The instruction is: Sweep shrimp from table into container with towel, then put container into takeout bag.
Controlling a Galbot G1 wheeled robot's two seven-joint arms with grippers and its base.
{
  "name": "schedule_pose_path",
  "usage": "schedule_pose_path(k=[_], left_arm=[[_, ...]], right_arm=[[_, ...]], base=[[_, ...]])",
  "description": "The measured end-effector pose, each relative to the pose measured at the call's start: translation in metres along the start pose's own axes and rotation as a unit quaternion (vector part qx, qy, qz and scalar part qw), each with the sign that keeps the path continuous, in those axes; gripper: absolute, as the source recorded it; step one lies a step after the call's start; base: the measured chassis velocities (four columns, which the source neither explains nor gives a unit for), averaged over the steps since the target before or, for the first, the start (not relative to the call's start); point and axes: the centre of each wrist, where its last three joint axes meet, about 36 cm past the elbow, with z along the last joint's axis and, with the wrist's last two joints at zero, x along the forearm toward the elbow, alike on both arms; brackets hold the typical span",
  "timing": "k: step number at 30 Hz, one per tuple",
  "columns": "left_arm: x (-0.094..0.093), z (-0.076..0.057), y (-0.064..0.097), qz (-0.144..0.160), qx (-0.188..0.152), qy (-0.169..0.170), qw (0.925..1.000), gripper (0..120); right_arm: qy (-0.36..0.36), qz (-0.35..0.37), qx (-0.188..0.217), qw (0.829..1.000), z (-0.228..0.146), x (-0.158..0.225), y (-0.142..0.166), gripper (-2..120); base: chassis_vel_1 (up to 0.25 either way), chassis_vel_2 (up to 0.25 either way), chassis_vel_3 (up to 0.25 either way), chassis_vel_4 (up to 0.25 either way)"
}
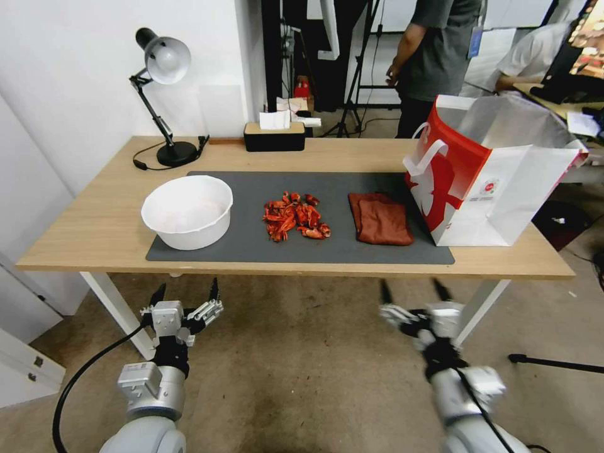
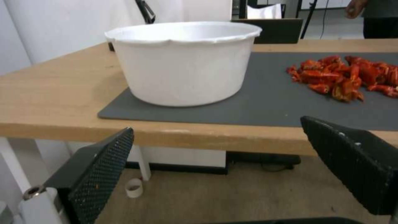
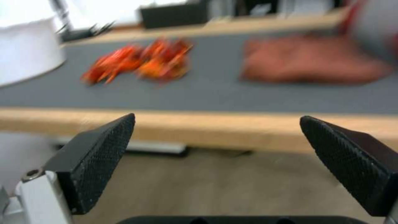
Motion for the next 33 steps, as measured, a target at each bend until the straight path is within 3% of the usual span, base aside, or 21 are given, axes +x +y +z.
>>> schedule_pose_path(k=[4,14,19,21,22,25,26,29,30,33], left_arm=[[0.001,0.001,0.001,0.003,0.000,-0.001,1.0000,100],[-0.002,0.005,0.006,0.015,-0.007,-0.019,0.9997,100],[-0.013,0.007,0.021,0.037,-0.022,-0.056,0.9975,100],[-0.030,-0.001,0.041,0.067,-0.051,-0.101,0.9913,100],[-0.030,-0.001,0.041,0.067,-0.051,-0.101,0.9913,100],[-0.060,-0.024,0.080,0.140,-0.122,-0.134,0.9735,100],[-0.060,-0.024,0.080,0.140,-0.122,-0.134,0.9735,100],[-0.088,-0.041,0.114,0.201,-0.168,-0.115,0.9581,100],[-0.088,-0.041,0.114,0.201,-0.168,-0.115,0.9581,100],[-0.121,-0.068,0.148,0.257,-0.241,-0.092,0.9313,100]], right_arm=[[0.000,-0.027,-0.016,1.000,0.003,-0.019,-0.003,100],[-0.014,-0.011,-0.011,1.000,-0.003,-0.013,-0.006,100],[-0.016,-0.001,-0.008,1.000,-0.002,-0.014,-0.007,100],[-0.015,0.000,-0.005,1.000,0.000,-0.014,-0.009,100],[-0.015,0.000,-0.005,1.000,0.000,-0.014,-0.009,100],[-0.015,0.000,0.000,1.000,0.001,-0.013,-0.009,100],[-0.015,0.000,0.000,1.000,0.001,-0.013,-0.009,100],[-0.015,0.001,0.001,1.000,0.002,-0.012,-0.007,100],[-0.015,0.001,0.001,1.000,0.002,-0.012,-0.007,100],[-0.016,0.003,0.004,1.000,0.006,-0.009,-0.007,100]], base=[[0.000,0.000,0.000,0.000],[0.000,0.000,0.000,0.000],[0.000,0.000,0.000,0.000],[0.000,0.000,0.000,0.000],[0.000,0.000,0.000,0.000],[0.000,0.000,0.000,0.000],[0.000,0.000,0.000,0.000],[0.000,0.000,0.000,0.000],[0.000,0.000,0.000,0.000],[0.000,0.000,0.000,0.000]])
